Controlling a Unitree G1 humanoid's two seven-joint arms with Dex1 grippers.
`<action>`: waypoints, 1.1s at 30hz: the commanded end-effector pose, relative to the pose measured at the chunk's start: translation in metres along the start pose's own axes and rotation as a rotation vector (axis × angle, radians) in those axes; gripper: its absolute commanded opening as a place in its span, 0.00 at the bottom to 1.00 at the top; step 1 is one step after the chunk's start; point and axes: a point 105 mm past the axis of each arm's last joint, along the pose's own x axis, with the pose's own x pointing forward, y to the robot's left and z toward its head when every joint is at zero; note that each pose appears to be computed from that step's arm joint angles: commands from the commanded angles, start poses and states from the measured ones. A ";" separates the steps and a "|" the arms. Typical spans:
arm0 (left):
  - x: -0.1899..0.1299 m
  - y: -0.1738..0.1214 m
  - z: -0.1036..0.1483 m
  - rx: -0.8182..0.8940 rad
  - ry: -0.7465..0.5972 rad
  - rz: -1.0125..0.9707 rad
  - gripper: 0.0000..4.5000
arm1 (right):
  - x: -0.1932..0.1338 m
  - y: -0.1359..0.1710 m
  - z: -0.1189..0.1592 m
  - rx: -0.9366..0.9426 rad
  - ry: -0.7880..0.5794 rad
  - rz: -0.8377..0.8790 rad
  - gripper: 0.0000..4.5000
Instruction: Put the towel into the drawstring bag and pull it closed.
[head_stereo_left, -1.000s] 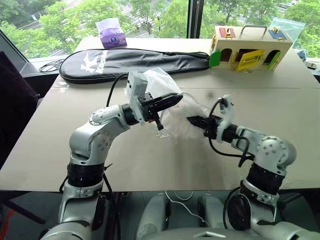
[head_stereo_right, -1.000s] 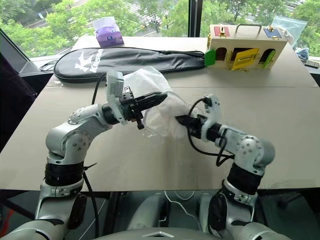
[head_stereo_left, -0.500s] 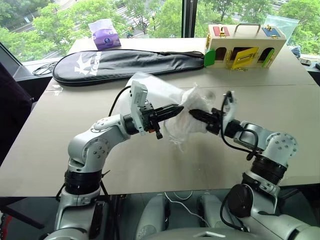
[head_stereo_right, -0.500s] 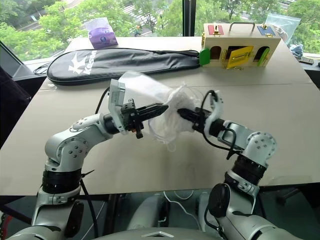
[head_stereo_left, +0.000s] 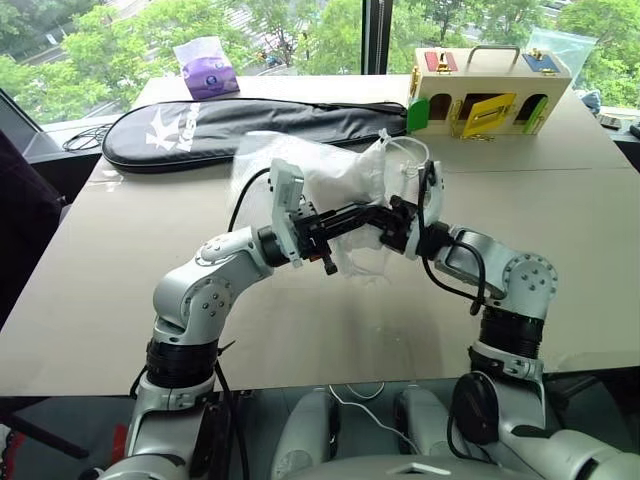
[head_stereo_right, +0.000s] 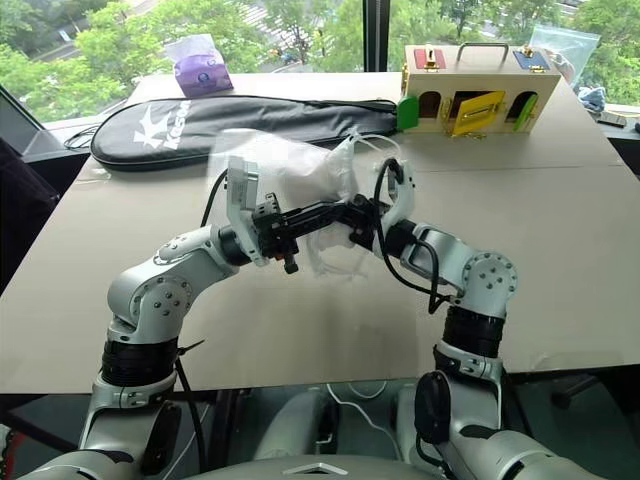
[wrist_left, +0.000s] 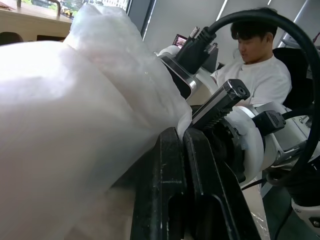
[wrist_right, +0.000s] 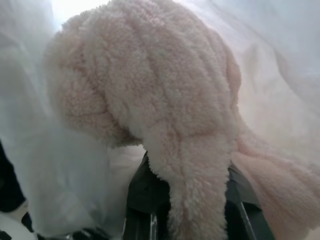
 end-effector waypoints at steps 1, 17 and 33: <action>0.002 -0.011 0.007 0.017 -0.033 -0.054 0.00 | 0.029 0.049 -0.022 0.156 0.010 0.221 0.01; -0.001 0.011 0.014 0.094 -0.054 0.034 0.00 | 0.015 0.024 -0.026 -0.067 0.043 0.131 0.58; -0.006 0.020 0.010 0.117 -0.019 0.054 0.00 | -0.014 0.016 -0.015 -0.062 -0.012 0.158 0.60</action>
